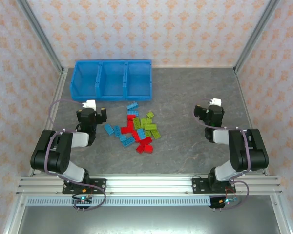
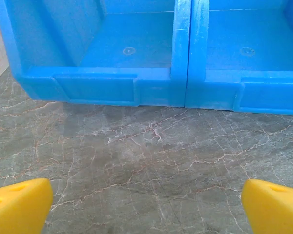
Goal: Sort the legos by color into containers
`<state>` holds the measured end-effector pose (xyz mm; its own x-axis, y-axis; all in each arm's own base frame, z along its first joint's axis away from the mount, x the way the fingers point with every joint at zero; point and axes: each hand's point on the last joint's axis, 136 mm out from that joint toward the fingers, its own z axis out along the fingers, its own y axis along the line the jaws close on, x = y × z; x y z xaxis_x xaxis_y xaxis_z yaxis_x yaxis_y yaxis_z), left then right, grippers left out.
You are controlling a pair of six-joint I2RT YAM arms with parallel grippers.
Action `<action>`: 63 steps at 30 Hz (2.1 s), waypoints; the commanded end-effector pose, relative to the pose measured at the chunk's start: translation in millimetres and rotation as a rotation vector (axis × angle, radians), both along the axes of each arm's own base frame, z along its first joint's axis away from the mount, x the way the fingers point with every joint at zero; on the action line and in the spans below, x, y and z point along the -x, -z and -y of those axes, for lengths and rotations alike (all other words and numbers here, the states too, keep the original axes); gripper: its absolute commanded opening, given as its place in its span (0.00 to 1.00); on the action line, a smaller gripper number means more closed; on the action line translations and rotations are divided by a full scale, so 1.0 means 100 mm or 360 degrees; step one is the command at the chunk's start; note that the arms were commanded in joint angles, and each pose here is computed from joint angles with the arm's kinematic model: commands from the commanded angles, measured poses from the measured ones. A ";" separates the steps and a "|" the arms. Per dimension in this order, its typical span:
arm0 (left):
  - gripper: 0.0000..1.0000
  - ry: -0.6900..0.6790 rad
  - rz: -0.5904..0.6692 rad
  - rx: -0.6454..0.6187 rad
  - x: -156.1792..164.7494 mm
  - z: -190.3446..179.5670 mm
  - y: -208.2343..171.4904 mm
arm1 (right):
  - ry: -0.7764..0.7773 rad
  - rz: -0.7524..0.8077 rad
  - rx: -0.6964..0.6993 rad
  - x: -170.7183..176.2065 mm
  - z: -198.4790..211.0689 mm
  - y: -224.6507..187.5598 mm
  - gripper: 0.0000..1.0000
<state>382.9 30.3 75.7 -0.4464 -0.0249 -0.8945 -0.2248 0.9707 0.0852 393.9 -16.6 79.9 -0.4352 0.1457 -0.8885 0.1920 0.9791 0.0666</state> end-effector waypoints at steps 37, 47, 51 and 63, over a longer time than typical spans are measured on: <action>0.97 -0.0273 -0.0011 0.0176 0.37 0.12 -1.12 | 0.0028 -0.0386 -0.0868 0.84 -0.83 -0.98 0.94; 0.89 0.0408 -0.0553 0.0657 0.77 1.58 -1.12 | -0.0655 -0.0984 -0.0757 1.31 -2.19 -0.88 0.93; 0.86 0.0483 -0.0757 0.0536 0.73 1.86 -0.84 | -0.0718 -0.1012 -0.0685 1.34 -2.38 -0.87 0.93; 0.96 0.0067 -0.0799 0.0280 -0.29 1.94 -0.31 | -0.0629 -0.0989 -0.0658 1.40 -2.27 -0.78 0.93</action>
<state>390.6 -181.4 103.4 -0.8587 -0.0541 -0.5096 -0.0328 0.9982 -0.0507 260.0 220.7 159.7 -0.9181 0.1210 -0.3774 -0.0696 0.8882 0.4542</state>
